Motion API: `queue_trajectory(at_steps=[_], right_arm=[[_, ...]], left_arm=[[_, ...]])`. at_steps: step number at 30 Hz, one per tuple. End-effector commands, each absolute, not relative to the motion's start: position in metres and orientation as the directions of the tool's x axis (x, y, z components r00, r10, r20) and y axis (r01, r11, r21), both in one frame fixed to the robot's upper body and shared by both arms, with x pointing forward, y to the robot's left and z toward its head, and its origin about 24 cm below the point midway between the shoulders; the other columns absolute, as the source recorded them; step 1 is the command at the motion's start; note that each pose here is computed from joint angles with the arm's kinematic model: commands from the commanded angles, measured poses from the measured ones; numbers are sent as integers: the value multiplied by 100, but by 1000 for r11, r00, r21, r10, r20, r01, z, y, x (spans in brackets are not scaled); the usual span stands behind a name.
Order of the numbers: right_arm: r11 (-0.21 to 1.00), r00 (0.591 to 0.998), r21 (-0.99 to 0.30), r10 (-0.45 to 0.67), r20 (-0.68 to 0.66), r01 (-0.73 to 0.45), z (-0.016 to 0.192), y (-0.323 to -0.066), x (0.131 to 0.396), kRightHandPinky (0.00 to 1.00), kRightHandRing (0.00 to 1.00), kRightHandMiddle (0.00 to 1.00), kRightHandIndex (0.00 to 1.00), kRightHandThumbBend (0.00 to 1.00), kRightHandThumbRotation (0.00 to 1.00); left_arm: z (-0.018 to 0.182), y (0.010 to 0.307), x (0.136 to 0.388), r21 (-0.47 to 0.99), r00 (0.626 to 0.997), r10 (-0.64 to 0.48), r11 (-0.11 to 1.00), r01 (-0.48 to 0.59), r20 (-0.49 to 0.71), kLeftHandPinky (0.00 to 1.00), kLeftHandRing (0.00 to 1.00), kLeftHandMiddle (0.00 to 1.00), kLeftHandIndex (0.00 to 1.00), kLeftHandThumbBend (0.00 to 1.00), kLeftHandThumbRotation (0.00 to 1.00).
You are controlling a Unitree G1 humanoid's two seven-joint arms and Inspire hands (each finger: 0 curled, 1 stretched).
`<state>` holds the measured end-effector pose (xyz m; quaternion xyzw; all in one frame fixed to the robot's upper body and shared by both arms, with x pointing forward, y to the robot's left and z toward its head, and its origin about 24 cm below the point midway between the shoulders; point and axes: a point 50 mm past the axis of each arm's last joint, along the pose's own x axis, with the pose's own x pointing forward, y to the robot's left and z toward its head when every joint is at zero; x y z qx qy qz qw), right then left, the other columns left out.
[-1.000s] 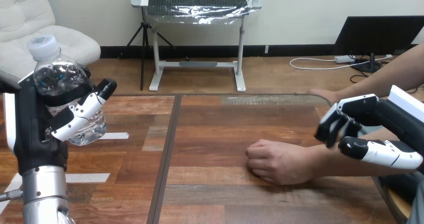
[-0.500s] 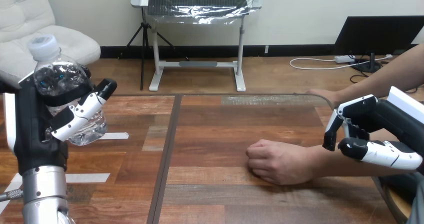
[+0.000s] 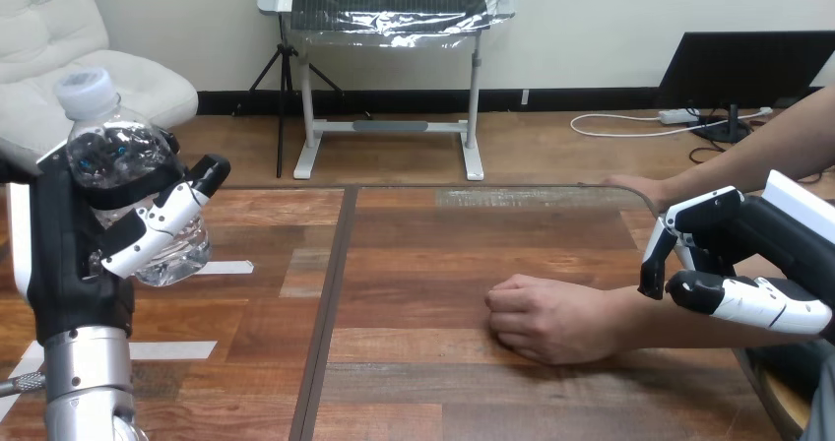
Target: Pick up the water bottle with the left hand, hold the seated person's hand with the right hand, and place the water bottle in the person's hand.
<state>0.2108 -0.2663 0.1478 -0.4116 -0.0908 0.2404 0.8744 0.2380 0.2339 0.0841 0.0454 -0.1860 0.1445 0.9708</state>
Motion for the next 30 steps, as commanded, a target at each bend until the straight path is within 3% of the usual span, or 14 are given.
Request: queue_trajectory(at_steps=[1, 22, 30], right_arm=[[548, 854, -784, 519, 46, -291, 165, -261, 218, 2, 6, 12, 39, 100, 100], [569, 844, -760, 534, 52, -313, 165, -259, 216, 2, 5, 11, 39, 100, 100], [503, 834, -787, 551, -25, -357, 168, -256, 214, 1, 5, 10, 38, 100, 100]], left_arm=[[107, 229, 244, 19, 851, 237, 960, -278, 469, 24, 29, 35, 40, 59, 0], [108, 230, 243, 29, 848, 234, 959, -281, 476, 24, 29, 34, 40, 60, 0], [108, 229, 243, 19, 849, 235, 961, -277, 473, 24, 29, 34, 40, 59, 0]])
